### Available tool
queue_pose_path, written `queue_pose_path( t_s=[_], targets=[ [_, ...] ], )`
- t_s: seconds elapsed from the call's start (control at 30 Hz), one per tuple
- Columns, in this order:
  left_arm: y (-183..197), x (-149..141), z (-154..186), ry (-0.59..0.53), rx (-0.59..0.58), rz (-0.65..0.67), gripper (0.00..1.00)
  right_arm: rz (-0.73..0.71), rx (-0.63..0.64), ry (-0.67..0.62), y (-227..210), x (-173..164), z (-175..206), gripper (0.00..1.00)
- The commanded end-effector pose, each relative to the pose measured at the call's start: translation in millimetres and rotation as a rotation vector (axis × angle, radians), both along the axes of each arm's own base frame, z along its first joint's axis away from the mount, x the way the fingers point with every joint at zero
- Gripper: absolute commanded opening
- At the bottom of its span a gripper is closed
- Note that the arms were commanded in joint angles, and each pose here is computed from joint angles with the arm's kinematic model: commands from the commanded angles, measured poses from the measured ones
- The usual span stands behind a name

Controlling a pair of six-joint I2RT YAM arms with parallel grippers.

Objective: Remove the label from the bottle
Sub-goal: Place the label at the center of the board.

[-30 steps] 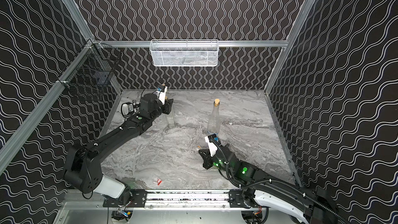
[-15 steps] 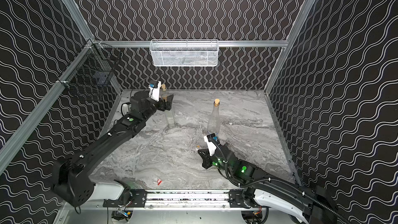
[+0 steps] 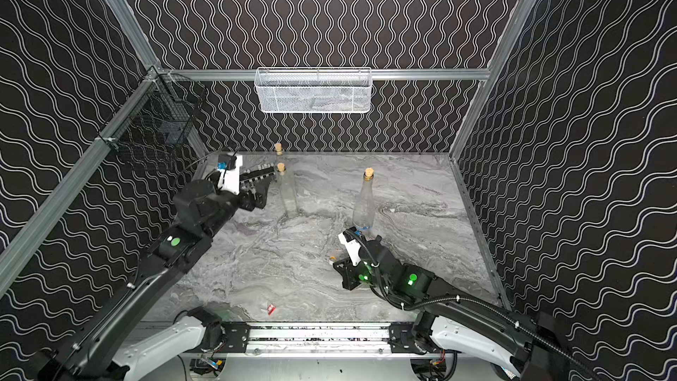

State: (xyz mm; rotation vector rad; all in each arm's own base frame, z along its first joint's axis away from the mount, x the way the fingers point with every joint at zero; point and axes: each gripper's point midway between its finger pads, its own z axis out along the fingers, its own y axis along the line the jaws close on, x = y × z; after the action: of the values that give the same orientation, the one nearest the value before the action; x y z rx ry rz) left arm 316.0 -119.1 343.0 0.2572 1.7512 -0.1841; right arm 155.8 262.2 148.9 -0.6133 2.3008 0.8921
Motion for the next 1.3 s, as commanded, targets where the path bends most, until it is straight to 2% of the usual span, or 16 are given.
queue_pose_path(
  t_s=[0.0, 0.17, 0.37, 0.87, 1.27],
  targets=[
    [29.1, -18.2, -33.5, 0.076, 0.057, 0.108, 0.99, 0.131, -0.081, 0.140, 1.7, -30.1, -23.3, 0.00],
    [57.8, -38.6, -41.0, 0.045, 0.098, 0.204, 0.99, 0.218, -0.194, 0.194, 11.7, -49.6, -45.0, 0.00],
    [84.7, -46.6, -33.0, -0.005, 0.114, 0.333, 0.99, 0.325, -0.327, 0.228, 28.3, -65.5, -67.7, 0.00],
    [83.6, -49.0, -42.0, 0.019, 0.133, 0.318, 0.99, 0.450, -0.614, 0.294, 47.1, -73.8, -106.2, 0.07],
    [84.1, -53.4, -41.9, 0.023, 0.117, 0.312, 0.99, 0.472, -0.683, 0.290, 65.5, -67.7, -112.9, 0.09]
  ],
)
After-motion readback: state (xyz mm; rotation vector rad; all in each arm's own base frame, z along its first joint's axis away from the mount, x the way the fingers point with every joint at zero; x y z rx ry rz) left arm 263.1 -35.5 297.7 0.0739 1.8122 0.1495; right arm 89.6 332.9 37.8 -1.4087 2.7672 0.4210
